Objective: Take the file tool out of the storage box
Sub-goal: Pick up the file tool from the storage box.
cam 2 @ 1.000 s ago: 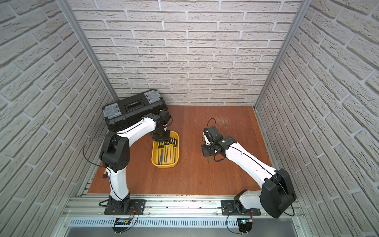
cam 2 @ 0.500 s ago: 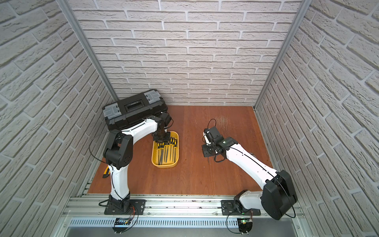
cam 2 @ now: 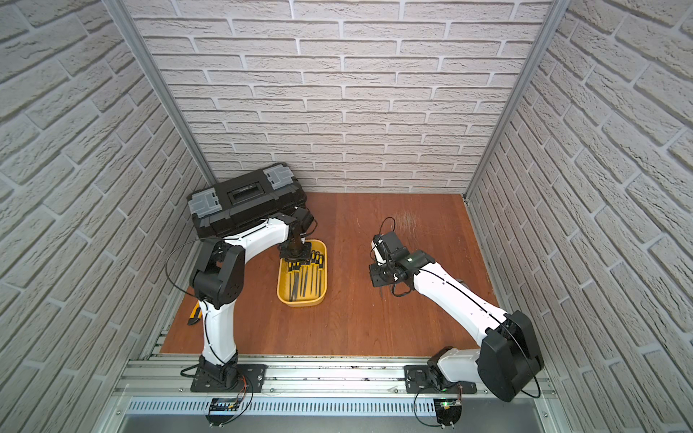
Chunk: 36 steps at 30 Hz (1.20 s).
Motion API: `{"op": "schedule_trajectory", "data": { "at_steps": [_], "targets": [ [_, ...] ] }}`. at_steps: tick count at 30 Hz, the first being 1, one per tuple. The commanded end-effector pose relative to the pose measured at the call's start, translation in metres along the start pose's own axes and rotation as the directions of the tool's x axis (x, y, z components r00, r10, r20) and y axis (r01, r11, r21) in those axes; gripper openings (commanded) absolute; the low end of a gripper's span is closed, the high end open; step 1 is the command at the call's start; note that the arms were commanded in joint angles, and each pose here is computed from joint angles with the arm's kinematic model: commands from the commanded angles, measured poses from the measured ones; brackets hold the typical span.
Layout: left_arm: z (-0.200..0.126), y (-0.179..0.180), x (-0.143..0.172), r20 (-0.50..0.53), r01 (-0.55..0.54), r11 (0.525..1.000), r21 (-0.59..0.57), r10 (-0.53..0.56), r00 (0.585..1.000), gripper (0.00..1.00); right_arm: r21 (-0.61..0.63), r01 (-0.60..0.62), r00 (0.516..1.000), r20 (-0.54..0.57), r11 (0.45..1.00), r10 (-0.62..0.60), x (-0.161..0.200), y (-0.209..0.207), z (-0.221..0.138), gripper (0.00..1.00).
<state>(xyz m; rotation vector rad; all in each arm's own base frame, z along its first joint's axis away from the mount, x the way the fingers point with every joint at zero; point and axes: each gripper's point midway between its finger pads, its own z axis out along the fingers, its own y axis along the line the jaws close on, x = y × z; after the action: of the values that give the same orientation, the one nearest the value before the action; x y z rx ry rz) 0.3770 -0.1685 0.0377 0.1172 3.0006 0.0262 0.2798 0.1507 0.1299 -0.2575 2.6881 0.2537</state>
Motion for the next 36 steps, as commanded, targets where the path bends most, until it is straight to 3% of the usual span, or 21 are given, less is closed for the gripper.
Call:
{"op": "schedule_trajectory", "data": {
  "at_steps": [1,3,8,15,19,23,31,36],
  "targets": [
    [0.014,0.007,0.006,-0.031,-0.003,1.000,-0.024,0.002,1.000,0.33,-0.003,0.000,1.000,0.026,1.000,0.000,-0.001,-0.001,-0.003,0.34],
    [0.014,0.006,0.006,-0.031,-0.004,1.000,-0.022,0.004,1.000,0.31,-0.002,0.000,1.000,0.024,1.000,0.000,-0.001,-0.001,-0.003,0.34],
    [0.010,0.005,0.005,-0.026,-0.006,1.000,-0.013,0.006,1.000,0.17,-0.002,-0.002,1.000,0.023,1.000,0.002,0.000,-0.001,-0.003,0.34],
    [0.004,0.004,0.002,-0.019,0.003,1.000,0.012,-0.003,1.000,0.14,-0.003,-0.002,1.000,0.021,1.000,0.003,0.001,-0.001,-0.002,0.34],
    [-0.009,-0.001,-0.003,-0.005,0.025,0.995,0.093,-0.024,1.000,0.14,-0.028,0.002,1.000,0.017,1.000,-0.001,0.001,0.003,-0.001,0.34],
    [-0.035,-0.014,-0.012,0.036,0.059,0.966,0.252,-0.071,0.997,0.14,-0.103,-0.003,1.000,0.010,0.995,0.004,0.004,0.016,0.000,0.35],
    [-0.100,-0.032,-0.031,0.154,0.043,0.906,0.422,-0.119,0.981,0.13,-0.231,-0.021,0.998,0.047,0.973,0.033,0.002,0.036,-0.021,0.53],
    [-0.134,-0.042,-0.039,0.201,0.025,0.860,0.510,-0.147,0.968,0.13,-0.313,-0.006,0.996,0.079,0.950,0.033,-0.006,0.056,-0.037,0.73]
  ]
}}
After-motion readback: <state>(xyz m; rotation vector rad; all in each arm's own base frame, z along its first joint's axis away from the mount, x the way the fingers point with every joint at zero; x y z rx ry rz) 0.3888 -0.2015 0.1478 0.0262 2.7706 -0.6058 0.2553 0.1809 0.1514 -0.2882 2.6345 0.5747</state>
